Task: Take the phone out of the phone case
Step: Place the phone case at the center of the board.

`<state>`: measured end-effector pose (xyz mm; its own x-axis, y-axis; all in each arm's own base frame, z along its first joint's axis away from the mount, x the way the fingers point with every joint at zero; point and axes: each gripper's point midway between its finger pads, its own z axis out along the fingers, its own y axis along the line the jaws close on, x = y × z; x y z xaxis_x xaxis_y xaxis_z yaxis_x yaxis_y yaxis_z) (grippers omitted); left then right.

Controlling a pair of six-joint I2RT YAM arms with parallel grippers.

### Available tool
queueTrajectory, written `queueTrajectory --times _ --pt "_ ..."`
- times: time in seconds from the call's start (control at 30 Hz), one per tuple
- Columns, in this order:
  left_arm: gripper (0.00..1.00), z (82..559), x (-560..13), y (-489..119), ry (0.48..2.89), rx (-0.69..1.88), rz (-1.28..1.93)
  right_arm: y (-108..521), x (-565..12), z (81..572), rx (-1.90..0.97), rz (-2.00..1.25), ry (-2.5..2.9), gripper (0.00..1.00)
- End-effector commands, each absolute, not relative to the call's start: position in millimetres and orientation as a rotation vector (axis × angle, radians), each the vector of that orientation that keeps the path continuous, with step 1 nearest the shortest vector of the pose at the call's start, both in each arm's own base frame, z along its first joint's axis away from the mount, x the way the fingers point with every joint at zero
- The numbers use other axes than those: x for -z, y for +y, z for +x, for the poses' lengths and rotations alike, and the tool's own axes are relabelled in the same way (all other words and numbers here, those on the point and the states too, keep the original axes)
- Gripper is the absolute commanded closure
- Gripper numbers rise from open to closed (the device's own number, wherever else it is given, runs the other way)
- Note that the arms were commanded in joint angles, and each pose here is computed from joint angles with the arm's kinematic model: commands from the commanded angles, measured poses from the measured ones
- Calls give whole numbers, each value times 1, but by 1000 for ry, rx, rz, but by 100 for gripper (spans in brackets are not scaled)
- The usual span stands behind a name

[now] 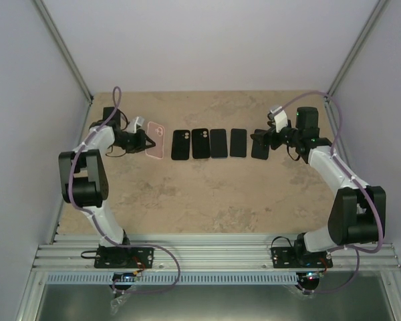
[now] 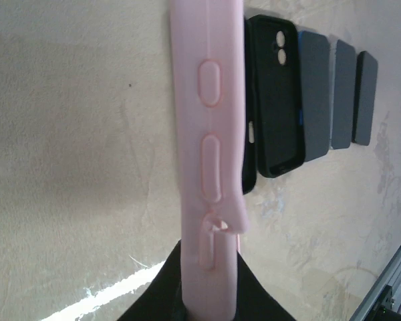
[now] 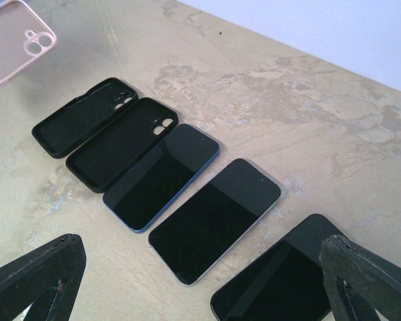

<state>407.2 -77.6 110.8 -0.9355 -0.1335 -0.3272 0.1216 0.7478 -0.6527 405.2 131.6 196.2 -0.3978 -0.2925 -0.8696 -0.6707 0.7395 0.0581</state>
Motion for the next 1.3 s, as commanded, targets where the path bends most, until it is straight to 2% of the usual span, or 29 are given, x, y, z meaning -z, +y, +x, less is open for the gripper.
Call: queueTrajectory --times 0.0,0.57,0.67,0.77,0.93,1.1,1.27 --pt "100 419 -105 -78 2588 1037 45 131 -204 400 -525 -724 1968 2" --pt "96 445 -55 -80 2667 1148 -35 128 -202 399 -517 -730 1968 2" --pt "90 446 -46 -78 2687 1128 -51 128 -202 399 -519 -731 1969 2" --pt "79 447 -42 -75 2699 1103 -57 128 -201 399 -521 -734 1968 2" --pt "52 450 -42 -68 2714 1022 -65 128 -202 399 -523 -734 1963 2" --pt "35 451 -50 -62 2716 940 -71 128 -204 399 -523 -732 1959 2" --pt "7 454 -65 -55 2694 859 -46 128 -208 399 -522 -730 1951 2"
